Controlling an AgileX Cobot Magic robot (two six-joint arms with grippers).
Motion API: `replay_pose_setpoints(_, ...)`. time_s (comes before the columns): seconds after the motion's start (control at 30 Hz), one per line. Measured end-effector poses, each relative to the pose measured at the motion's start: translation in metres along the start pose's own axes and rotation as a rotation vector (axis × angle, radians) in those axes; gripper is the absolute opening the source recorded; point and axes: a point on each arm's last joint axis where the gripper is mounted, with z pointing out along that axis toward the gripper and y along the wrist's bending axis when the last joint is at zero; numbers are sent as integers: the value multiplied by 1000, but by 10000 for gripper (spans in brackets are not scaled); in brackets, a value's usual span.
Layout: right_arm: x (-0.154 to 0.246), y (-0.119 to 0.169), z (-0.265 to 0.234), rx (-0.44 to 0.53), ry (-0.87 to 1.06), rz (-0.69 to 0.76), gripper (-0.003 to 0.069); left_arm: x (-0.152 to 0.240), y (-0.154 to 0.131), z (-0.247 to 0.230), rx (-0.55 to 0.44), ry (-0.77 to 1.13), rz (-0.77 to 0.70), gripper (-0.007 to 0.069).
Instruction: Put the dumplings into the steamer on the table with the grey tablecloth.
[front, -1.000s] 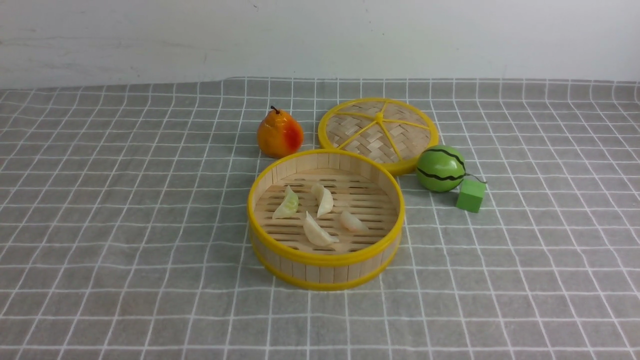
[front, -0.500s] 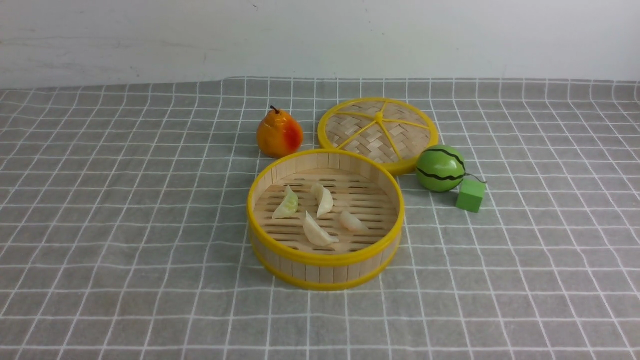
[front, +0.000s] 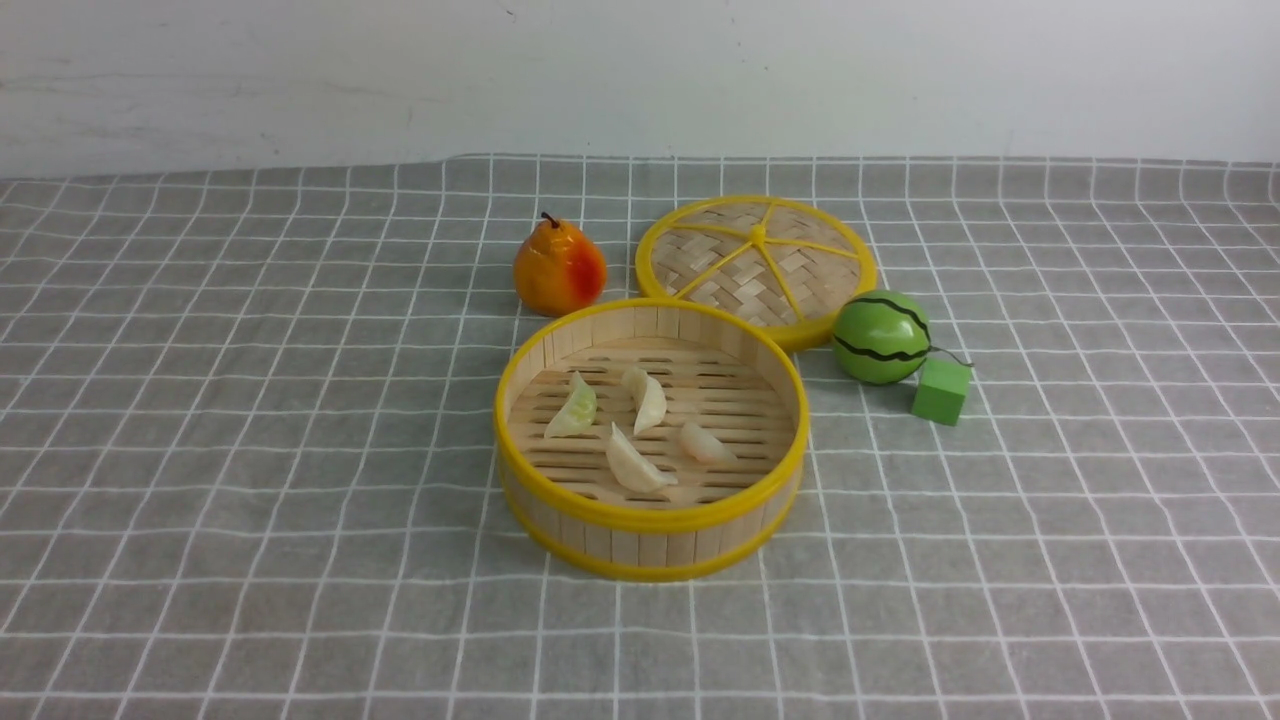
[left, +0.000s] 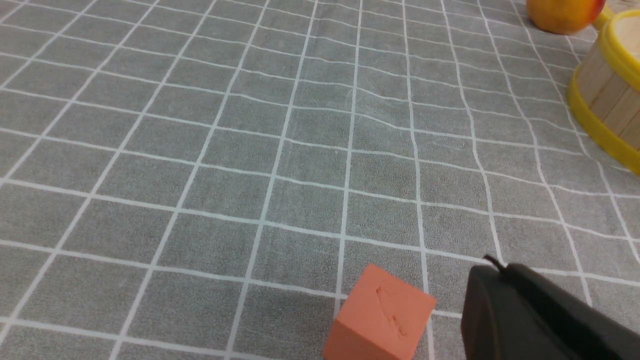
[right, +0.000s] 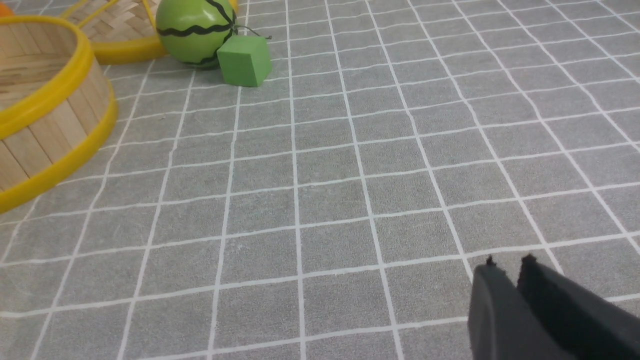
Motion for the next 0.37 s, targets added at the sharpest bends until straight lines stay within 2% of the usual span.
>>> replay_pose_setpoints(0.37, 0, 0, 0, 0, 0, 0, 83, 0, 0, 0, 0, 0, 0, -7)
